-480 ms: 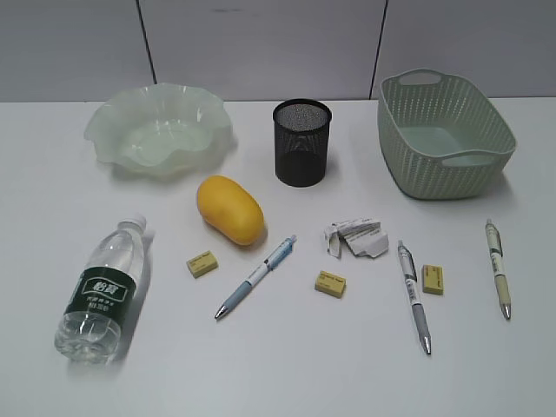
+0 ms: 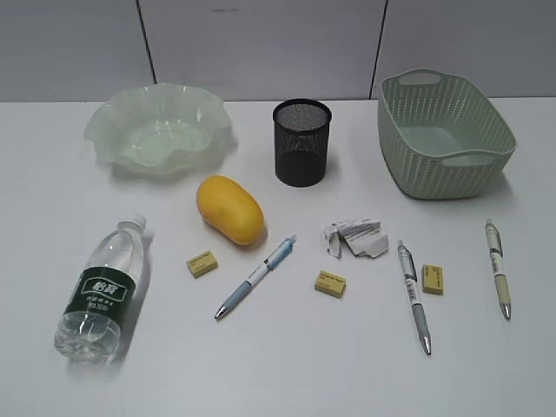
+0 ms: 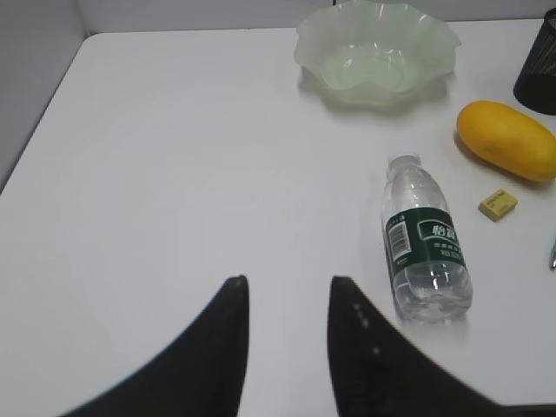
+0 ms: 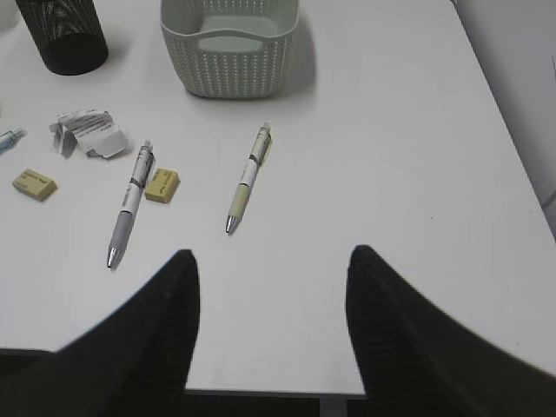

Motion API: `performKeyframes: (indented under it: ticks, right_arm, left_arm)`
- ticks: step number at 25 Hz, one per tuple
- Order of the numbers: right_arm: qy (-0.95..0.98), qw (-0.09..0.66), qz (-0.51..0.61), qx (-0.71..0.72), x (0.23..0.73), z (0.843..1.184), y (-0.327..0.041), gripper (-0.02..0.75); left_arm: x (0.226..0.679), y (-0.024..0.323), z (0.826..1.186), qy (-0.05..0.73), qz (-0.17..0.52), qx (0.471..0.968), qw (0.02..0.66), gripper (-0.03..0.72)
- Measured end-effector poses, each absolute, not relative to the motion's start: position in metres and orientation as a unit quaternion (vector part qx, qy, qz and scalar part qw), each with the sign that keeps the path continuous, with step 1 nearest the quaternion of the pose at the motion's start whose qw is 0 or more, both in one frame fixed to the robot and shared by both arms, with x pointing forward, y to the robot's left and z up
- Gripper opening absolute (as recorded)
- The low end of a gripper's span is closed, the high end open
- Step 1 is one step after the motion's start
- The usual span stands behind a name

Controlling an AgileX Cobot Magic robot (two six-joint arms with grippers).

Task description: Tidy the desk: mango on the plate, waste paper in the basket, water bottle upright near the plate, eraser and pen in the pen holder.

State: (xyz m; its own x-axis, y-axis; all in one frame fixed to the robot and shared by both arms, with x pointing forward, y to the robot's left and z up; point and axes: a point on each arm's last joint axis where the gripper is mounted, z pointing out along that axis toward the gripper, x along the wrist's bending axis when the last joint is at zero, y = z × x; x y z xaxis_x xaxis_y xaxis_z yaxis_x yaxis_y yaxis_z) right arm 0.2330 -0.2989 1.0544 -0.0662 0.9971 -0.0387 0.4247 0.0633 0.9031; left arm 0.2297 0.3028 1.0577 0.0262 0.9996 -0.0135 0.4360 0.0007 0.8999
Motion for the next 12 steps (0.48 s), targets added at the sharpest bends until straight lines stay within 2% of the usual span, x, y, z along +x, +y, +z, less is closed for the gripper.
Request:
performKeyframes:
  ticks: [12]
  right_arm:
    - [0.624,0.377,0.379,0.57,0.233,1.0544,-0.2989,0.435]
  left_arm:
    - [0.2297,0.3028,1.0577,0.594,0.366,0.604,0.384,0.237]
